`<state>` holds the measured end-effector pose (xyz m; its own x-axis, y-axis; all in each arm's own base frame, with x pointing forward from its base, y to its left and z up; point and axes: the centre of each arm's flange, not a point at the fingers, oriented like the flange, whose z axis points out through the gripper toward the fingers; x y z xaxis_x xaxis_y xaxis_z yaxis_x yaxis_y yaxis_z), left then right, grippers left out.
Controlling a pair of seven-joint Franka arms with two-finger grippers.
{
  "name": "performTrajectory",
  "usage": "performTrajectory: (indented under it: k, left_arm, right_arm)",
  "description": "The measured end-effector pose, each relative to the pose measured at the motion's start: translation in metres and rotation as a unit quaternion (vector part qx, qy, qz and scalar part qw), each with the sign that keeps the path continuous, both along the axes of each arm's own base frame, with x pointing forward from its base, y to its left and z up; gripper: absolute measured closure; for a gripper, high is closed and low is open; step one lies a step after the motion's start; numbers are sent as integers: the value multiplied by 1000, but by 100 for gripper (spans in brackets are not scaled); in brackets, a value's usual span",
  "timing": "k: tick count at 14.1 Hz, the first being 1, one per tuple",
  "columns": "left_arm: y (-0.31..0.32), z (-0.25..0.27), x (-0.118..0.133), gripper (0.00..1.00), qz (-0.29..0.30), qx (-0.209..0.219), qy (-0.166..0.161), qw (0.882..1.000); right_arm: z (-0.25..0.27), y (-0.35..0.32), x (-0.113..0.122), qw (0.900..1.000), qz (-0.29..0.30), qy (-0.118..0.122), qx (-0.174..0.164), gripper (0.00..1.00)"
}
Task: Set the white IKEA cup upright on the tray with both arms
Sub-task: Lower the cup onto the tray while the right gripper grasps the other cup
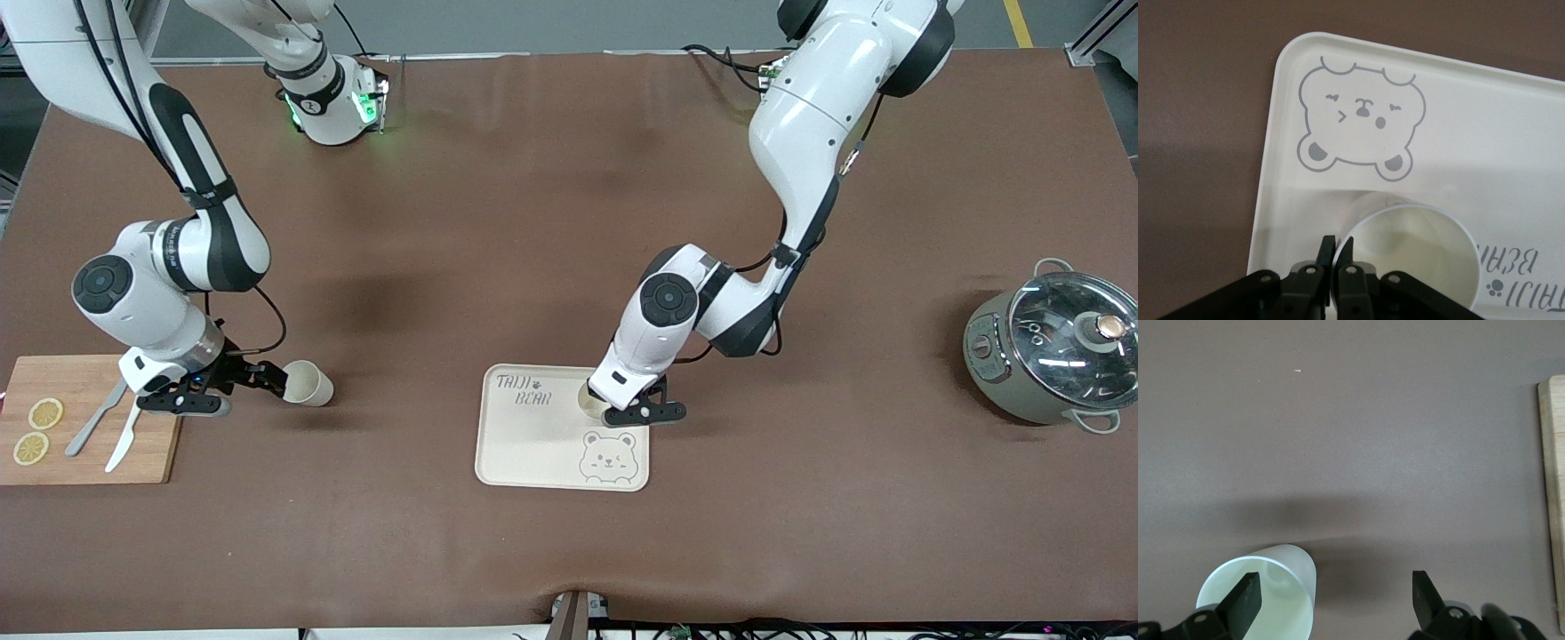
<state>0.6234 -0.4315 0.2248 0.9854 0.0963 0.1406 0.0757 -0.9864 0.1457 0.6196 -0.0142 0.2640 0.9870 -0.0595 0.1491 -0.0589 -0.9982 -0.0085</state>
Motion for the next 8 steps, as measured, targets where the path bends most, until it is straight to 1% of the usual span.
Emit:
performTrajectory:
  k: [1,3,4,6,8]
  left_arm:
    - [1,-1,0,79,-2,2,-1,1000]
    - [2,-3,1,61,-4,6,-2,1000]
    - [2,-3,1,50,-4,6,-2,1000]
    - [2,-3,1,34,-4,6,-3,1000]
    - [2,-3,1,34,-4,6,-4,1000]
  right_arm:
    - [-2,0,0,1000,0,1,0,0]
    - [-6,0,0,1000,0,3,1,0]
    - [-8,0,0,1000,0,2,1,0]
    - [-15,0,0,1000,0,2,2,0]
    - [-23,0,0,1000,0,2,3,0]
